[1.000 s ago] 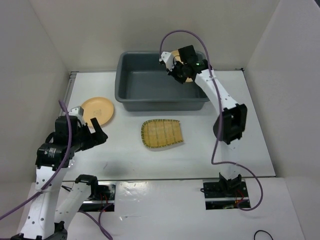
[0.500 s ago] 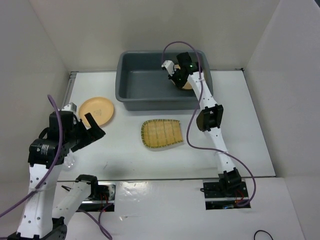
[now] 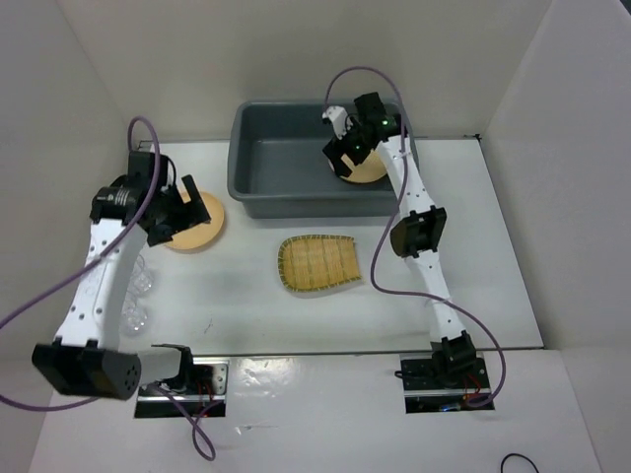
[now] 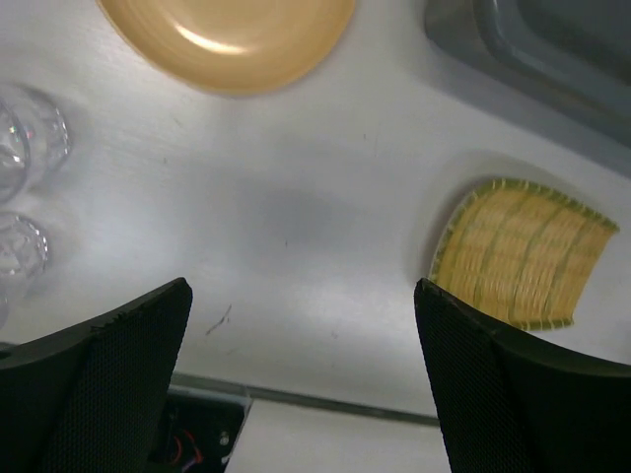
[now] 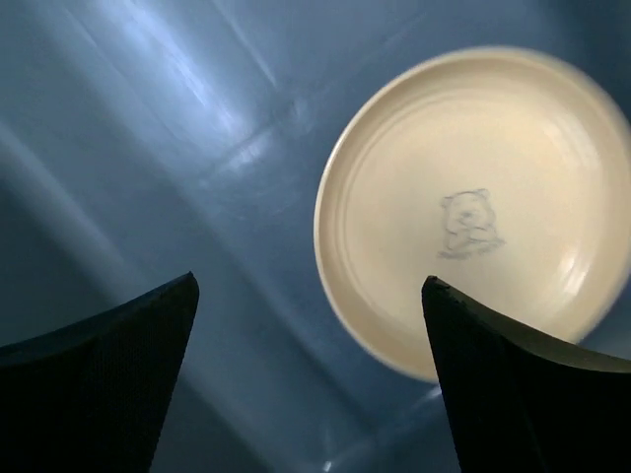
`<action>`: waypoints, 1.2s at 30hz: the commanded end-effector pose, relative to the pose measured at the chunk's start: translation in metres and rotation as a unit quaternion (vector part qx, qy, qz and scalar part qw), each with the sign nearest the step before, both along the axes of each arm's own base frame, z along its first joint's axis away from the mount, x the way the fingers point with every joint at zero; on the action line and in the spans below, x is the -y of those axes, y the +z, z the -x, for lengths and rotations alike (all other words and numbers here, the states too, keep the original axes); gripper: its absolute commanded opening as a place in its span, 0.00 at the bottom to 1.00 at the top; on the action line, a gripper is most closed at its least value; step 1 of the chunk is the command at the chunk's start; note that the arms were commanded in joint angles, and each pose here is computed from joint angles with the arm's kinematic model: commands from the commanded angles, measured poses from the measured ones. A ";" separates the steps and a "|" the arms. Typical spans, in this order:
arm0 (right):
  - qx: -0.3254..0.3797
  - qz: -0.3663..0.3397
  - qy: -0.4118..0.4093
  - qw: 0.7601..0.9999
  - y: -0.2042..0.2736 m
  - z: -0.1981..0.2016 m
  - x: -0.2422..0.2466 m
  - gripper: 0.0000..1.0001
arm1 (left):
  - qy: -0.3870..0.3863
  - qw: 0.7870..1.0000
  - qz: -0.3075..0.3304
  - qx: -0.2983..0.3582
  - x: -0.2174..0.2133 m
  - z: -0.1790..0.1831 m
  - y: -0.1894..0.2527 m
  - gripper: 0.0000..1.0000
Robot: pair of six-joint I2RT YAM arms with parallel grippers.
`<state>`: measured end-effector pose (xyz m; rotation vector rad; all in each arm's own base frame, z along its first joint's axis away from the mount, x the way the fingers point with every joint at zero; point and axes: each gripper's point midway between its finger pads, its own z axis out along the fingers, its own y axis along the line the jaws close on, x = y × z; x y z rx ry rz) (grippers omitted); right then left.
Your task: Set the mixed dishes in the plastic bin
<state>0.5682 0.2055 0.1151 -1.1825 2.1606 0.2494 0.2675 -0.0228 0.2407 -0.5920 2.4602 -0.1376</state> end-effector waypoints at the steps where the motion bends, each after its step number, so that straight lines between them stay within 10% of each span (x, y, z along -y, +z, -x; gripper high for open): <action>1: 0.117 -0.133 -0.029 0.984 0.191 0.030 0.008 0.98 | 0.025 0.998 -0.010 0.056 -0.023 -0.058 0.014 1.00; 15: 0.075 -0.129 -0.062 0.987 0.256 0.136 0.082 0.98 | 0.118 0.991 0.027 -0.048 -0.146 -0.202 -0.087 0.95; 36: 0.041 -0.091 -0.087 0.991 0.229 0.175 0.099 0.98 | 0.047 0.980 0.005 -0.192 -0.172 -0.167 -0.205 0.93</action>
